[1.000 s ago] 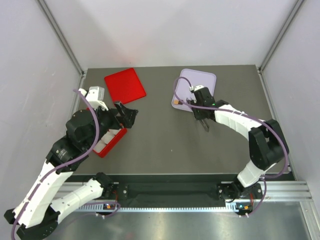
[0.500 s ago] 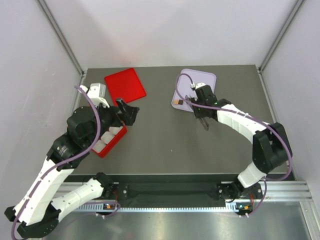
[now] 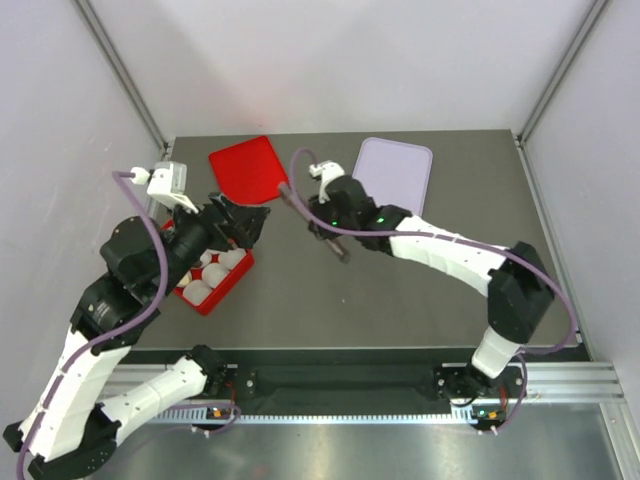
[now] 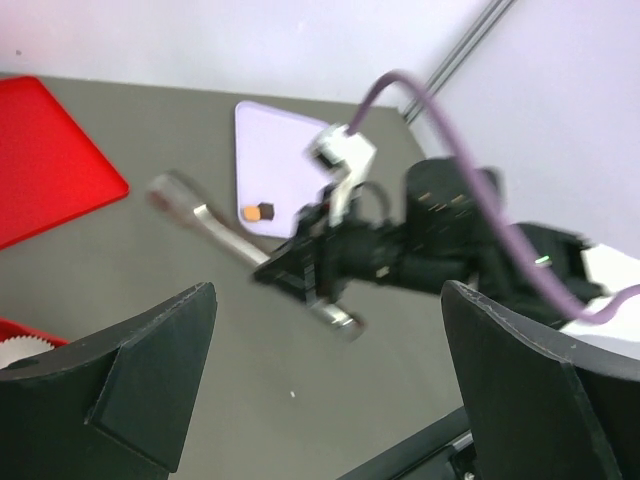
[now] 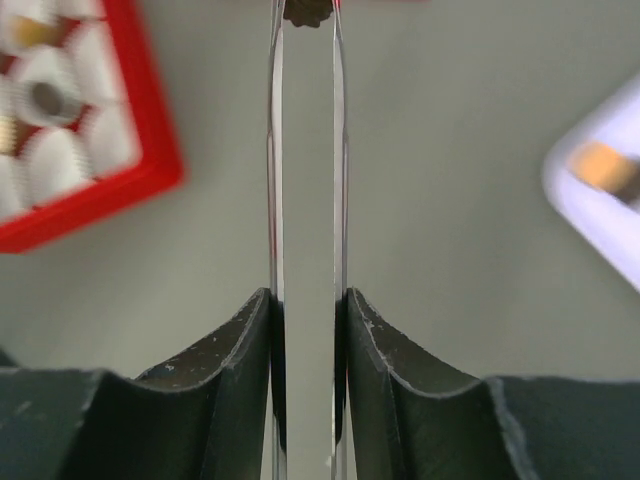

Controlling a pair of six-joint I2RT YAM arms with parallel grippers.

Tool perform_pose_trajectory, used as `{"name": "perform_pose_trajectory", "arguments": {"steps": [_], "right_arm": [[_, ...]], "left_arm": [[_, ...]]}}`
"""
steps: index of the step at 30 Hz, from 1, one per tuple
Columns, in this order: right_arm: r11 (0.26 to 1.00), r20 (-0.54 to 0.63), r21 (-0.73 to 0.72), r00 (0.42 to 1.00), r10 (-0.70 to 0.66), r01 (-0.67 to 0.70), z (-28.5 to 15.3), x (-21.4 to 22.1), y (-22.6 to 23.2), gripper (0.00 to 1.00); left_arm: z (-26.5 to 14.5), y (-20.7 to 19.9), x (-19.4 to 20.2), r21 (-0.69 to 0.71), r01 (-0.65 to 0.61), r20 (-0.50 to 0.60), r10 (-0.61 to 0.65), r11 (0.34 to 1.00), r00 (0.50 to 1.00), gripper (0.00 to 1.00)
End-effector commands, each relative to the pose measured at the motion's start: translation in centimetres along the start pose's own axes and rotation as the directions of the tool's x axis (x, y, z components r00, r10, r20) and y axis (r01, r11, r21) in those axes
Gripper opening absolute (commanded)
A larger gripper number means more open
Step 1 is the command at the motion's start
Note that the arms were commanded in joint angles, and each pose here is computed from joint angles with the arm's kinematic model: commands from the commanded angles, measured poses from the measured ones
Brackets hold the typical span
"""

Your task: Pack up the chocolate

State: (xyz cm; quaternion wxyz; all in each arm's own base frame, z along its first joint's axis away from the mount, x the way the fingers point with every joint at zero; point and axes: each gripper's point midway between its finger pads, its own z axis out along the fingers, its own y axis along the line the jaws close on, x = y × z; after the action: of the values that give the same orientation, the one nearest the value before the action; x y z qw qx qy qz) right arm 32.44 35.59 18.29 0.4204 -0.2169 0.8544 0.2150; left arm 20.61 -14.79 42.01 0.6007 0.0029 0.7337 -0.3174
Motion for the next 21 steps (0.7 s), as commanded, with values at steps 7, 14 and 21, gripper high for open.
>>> {"name": "perform_pose_trajectory", "arguments": {"steps": [7, 14, 21], "right_arm": [[0.964, 0.126, -0.267, 0.992, 0.022, 0.013, 5.1, -3.1, 13.3, 0.31], [0.939, 0.139, -0.327, 0.988, -0.062, 0.105, 7.4, -2.3, 18.2, 0.33], [0.931, 0.084, -0.335, 0.989, -0.121, 0.142, 9.8, 1.0, 20.1, 0.34]], "left_arm": [[-2.9, -2.0, -4.2, 0.084, 0.026, 0.123, -0.036, 0.996, 0.992, 0.99], [-3.5, -1.0, -4.2, 0.047, 0.01, 0.138, -0.017, 0.999, 0.99, 0.99], [-3.9, -0.8, -4.3, 0.046, 0.007, 0.149, -0.014, 0.999, 0.989, 0.99]]}}
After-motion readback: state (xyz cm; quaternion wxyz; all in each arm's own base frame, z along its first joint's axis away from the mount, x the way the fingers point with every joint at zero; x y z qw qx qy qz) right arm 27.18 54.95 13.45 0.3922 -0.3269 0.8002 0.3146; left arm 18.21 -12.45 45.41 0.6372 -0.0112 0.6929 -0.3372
